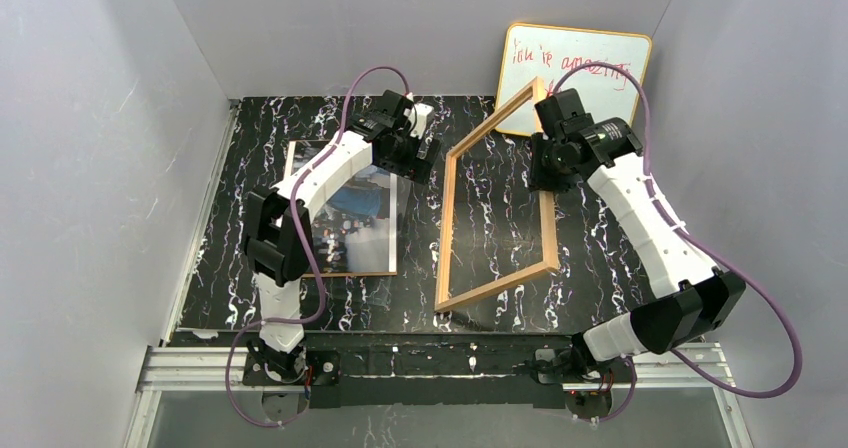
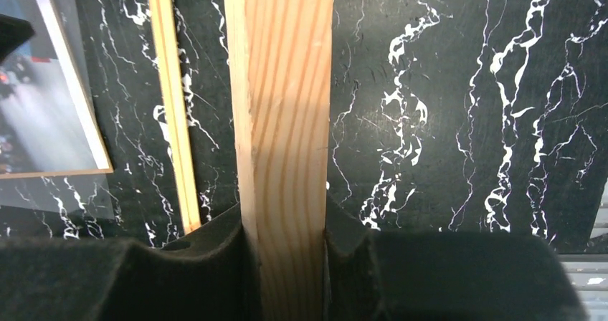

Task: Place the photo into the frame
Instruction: Turn over the photo frame at the center of the board.

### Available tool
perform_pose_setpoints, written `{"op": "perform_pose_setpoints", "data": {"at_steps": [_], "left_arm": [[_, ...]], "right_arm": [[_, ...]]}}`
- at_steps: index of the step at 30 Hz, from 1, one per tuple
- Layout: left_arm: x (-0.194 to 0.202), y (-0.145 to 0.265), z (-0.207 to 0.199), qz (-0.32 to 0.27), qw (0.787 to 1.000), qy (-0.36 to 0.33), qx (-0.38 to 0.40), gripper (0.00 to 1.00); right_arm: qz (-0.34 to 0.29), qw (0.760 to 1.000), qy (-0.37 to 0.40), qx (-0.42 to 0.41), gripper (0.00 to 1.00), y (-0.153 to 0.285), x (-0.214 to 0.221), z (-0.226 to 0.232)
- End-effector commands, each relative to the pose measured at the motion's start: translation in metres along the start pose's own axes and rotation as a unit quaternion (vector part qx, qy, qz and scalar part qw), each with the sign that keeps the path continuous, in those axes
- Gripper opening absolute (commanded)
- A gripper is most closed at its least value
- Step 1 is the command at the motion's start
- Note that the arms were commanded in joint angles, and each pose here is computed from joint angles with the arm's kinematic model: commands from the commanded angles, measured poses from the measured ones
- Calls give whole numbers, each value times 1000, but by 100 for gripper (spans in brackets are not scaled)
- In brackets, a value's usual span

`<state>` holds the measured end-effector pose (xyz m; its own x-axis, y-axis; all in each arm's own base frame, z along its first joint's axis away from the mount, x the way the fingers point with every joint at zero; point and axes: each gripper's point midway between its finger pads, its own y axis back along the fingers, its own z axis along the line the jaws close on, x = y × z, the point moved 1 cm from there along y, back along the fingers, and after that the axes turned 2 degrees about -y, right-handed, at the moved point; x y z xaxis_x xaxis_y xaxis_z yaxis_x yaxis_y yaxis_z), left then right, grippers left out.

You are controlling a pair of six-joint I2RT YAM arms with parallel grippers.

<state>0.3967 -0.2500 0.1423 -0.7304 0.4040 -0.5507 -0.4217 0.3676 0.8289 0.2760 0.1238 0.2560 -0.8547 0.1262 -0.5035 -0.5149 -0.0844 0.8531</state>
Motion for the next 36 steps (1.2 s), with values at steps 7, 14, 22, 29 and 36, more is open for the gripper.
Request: {"op": "perform_pose_setpoints", "data": {"at_steps": [7,14,22,29,36], "left_arm": [[10,28,50,12,999,-7,-52,98],[27,29,88,29,996,-2,-86,98],[68,11,106,73,989,-45,-123,98],[88,2,113,94,984,-63,-136,98],[103,-5,118,103,981,-68,-149,98]], "right_arm": [[6,1000,2,6,28,-30,25,-8],[24,1000,3,9,28,-55,42,-11],[39,999,5,5,30,-80,55,-10],[60,998,0,4,30,-107,64,-5],[61,997,1,40,36,-133,71,-17]]}}
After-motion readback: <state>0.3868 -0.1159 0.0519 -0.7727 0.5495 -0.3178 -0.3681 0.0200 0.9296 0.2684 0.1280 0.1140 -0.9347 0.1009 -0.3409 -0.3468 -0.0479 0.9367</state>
